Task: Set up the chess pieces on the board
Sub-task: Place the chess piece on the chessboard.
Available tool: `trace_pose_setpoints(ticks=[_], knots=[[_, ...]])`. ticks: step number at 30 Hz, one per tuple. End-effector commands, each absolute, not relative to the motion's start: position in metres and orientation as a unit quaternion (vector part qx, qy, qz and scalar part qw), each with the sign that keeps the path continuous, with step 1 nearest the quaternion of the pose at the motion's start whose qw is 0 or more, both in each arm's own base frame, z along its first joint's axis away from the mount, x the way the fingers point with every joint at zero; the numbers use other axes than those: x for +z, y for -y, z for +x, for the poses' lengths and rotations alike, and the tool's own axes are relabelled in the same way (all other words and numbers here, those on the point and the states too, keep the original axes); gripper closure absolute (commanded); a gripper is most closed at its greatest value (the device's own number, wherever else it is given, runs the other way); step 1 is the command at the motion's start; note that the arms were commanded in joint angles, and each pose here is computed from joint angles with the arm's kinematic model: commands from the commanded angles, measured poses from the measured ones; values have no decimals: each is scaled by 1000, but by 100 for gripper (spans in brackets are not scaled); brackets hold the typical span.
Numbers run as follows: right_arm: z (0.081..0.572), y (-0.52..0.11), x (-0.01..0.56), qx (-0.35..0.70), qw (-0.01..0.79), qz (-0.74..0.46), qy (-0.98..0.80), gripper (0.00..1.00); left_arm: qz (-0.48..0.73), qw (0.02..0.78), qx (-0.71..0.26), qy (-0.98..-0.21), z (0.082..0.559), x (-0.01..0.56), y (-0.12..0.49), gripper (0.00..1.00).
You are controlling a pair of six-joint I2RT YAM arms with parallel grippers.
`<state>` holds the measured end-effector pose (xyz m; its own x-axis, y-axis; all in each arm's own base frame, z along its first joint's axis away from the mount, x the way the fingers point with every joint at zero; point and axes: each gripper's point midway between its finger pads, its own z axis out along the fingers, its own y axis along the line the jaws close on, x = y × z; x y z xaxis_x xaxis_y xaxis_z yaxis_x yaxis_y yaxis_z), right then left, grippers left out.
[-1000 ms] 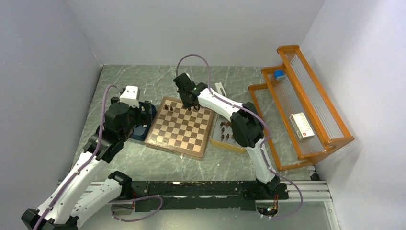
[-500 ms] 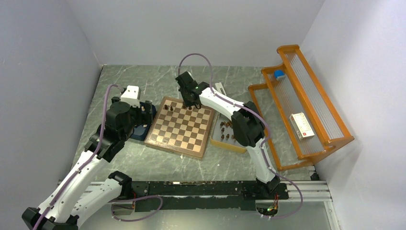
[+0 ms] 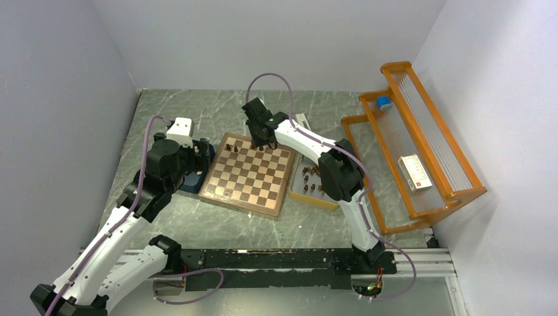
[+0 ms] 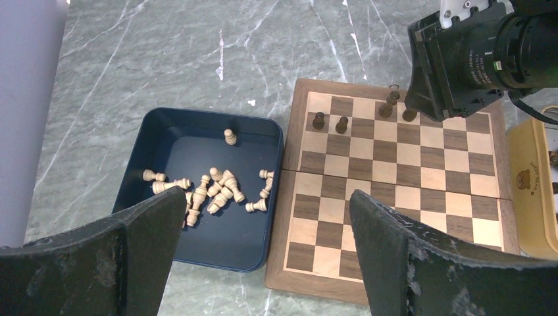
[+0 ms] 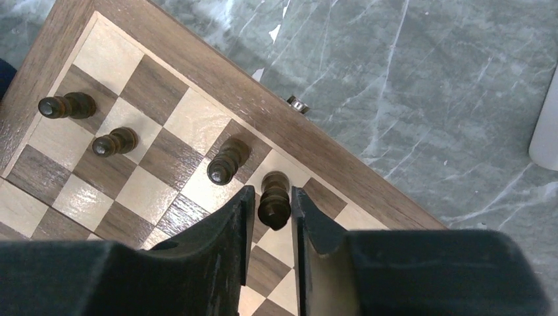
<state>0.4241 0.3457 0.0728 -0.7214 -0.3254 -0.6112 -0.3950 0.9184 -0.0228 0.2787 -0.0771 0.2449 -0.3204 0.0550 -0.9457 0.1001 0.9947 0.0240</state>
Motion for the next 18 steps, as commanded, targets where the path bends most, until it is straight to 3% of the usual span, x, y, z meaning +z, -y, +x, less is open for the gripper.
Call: trace_pose_setpoints(ticks=[1, 10, 18], knots=[[420, -345, 92, 66, 316, -186, -928, 66, 51, 594, -28, -802, 280, 252, 80, 2], [420, -341, 140, 86, 350, -171, -917, 47, 52, 590, -30, -805, 280, 250, 81, 2], [398, -314, 176, 92, 382, -168, -904, 45, 73, 573, -82, -812, 280, 240, 104, 2]])
